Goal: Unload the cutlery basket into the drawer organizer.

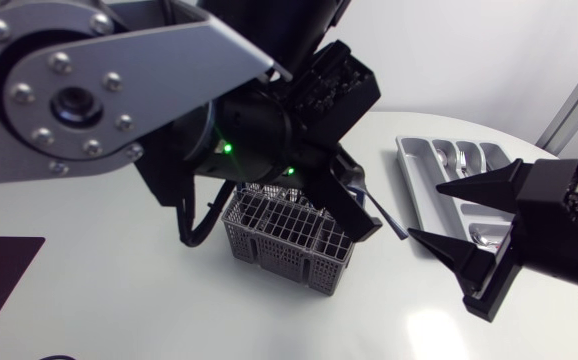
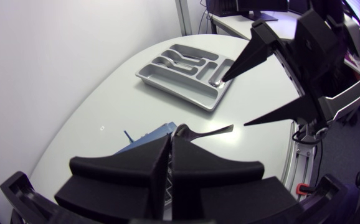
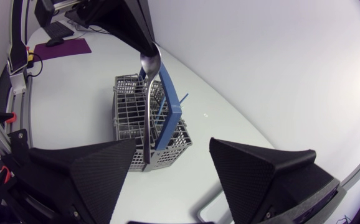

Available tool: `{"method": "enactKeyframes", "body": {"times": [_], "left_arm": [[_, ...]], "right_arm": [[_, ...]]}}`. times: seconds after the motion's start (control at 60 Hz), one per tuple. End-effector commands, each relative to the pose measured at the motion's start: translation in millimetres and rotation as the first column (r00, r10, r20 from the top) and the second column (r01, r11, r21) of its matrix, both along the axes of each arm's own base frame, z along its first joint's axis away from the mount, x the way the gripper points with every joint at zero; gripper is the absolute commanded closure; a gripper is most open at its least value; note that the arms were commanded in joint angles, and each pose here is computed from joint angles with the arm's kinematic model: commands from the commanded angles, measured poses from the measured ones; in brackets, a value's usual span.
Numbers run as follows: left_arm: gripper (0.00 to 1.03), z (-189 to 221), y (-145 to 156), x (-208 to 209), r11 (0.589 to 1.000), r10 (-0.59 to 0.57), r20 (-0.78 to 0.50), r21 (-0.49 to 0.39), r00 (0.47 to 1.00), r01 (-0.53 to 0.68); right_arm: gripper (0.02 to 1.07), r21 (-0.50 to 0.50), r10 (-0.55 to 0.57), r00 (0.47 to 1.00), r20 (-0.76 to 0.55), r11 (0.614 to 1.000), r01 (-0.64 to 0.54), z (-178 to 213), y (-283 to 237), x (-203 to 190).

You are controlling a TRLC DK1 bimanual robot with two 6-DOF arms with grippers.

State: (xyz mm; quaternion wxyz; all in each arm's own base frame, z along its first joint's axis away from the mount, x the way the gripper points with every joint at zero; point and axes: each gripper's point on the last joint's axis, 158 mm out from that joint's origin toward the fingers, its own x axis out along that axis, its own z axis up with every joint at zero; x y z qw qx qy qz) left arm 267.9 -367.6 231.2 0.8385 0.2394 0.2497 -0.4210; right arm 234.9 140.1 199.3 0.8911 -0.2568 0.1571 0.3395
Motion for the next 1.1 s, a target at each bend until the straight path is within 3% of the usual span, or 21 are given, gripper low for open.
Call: {"method": "enactKeyframes", "body": {"times": [0.0, 0.2, 0.417, 0.8, 0.95, 1.083], "left_arm": [[0.99, 12, -6, 10, 0.996, 0.058, -0.055, -0.068, 0.997, -0.061], [0.98, 7, -7, 16, 0.99, 0.095, -0.169, -0.091, 0.981, -0.111], [0.98, -1, -13, 14, 0.992, 0.094, -0.203, -0.064, 0.975, -0.109], [0.98, -3, -13, 15, 0.992, 0.094, -0.249, -0.059, 0.964, -0.112], [0.98, -3, -11, 18, 0.991, 0.102, -0.251, -0.059, 0.963, -0.12], [0.98, -7, -9, 21, 0.99, 0.112, -0.256, -0.052, 0.96, -0.129]], "right_arm": [[0.23, 0.004, -0.009, 1.0, -0.001, 1.0, 0.009, -10, 7, -3], [0.36, -0.039, -0.021, 0.993, 0.113, 0.999, 0.026, -4, 26, 1], [0.54, -0.07, -0.037, 0.986, 0.162, 0.996, 0.049, -4, 37, 15], [0.81, -0.122, -0.05, 0.983, 0.177, 0.99, 0.072, -16, 45, 34], [0.96, -0.13, -0.054, 0.982, 0.18, 0.988, 0.079, -18, 44, 36], [0.97, -0.131, -0.06, 0.982, 0.182, 0.988, 0.084, -18, 43, 37]]}}
